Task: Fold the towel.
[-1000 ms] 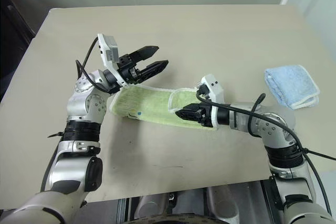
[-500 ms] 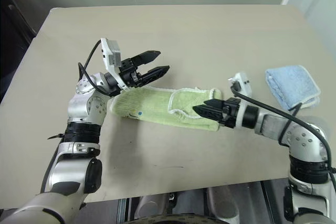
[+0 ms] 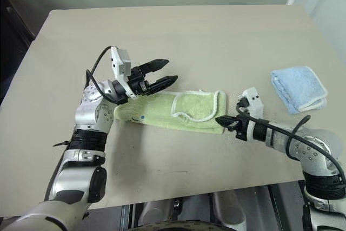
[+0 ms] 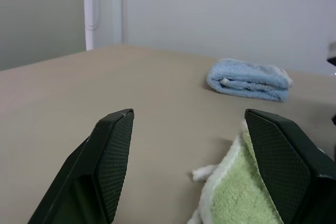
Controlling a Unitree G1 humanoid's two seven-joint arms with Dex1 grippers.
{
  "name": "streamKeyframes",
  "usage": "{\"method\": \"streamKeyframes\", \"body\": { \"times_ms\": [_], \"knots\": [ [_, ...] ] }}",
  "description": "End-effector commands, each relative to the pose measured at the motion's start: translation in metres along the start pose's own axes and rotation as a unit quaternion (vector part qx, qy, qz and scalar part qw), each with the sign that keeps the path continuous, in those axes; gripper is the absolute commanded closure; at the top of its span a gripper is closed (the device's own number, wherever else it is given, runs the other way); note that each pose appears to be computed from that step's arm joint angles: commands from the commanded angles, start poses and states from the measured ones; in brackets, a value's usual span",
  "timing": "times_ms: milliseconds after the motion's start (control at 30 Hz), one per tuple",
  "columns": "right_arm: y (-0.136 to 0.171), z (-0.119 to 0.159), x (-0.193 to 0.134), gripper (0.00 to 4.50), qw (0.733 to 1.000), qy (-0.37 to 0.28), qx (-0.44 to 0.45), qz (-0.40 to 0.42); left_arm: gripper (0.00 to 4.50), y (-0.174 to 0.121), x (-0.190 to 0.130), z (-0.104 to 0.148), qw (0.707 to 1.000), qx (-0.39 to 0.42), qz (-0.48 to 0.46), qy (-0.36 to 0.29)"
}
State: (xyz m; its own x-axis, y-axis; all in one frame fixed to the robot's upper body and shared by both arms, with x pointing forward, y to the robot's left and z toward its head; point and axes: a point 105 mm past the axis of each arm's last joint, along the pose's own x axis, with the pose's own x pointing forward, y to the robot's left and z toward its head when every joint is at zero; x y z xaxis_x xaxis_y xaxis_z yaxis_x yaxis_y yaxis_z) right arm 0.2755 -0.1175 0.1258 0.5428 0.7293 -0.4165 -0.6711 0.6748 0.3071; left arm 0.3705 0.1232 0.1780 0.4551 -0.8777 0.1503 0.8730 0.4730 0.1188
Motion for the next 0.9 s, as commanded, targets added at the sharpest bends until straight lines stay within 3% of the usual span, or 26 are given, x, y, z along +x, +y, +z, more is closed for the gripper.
{"method": "streamKeyframes", "body": {
  "times_ms": [33,300,567,700,900],
  "knots": [
    [0.002,0.006,0.005,4.47,0.999,-0.005,-0.044,-0.004,0.85,-0.001,-0.002,0.003,1.0,0.019,-0.003,-0.005],
    [0.014,0.031,0.015,4.47,0.995,-0.03,-0.088,0.022,0.85,-0.002,0.0,0.001,1.0,0.021,0.001,-0.006],
    [0.029,0.057,0.045,4.47,0.992,-0.056,-0.106,0.045,0.85,-0.003,-0.001,-0.003,1.0,0.027,0.014,0.0],
    [0.033,0.058,0.059,4.47,0.992,-0.058,-0.105,0.049,0.85,0.003,-0.004,0.01,0.999,0.026,0.037,-0.026],
    [0.014,0.052,0.072,4.47,0.993,-0.06,-0.096,0.016,0.85,0.027,-0.011,0.038,0.987,0.078,0.112,-0.084]
  ]
}}
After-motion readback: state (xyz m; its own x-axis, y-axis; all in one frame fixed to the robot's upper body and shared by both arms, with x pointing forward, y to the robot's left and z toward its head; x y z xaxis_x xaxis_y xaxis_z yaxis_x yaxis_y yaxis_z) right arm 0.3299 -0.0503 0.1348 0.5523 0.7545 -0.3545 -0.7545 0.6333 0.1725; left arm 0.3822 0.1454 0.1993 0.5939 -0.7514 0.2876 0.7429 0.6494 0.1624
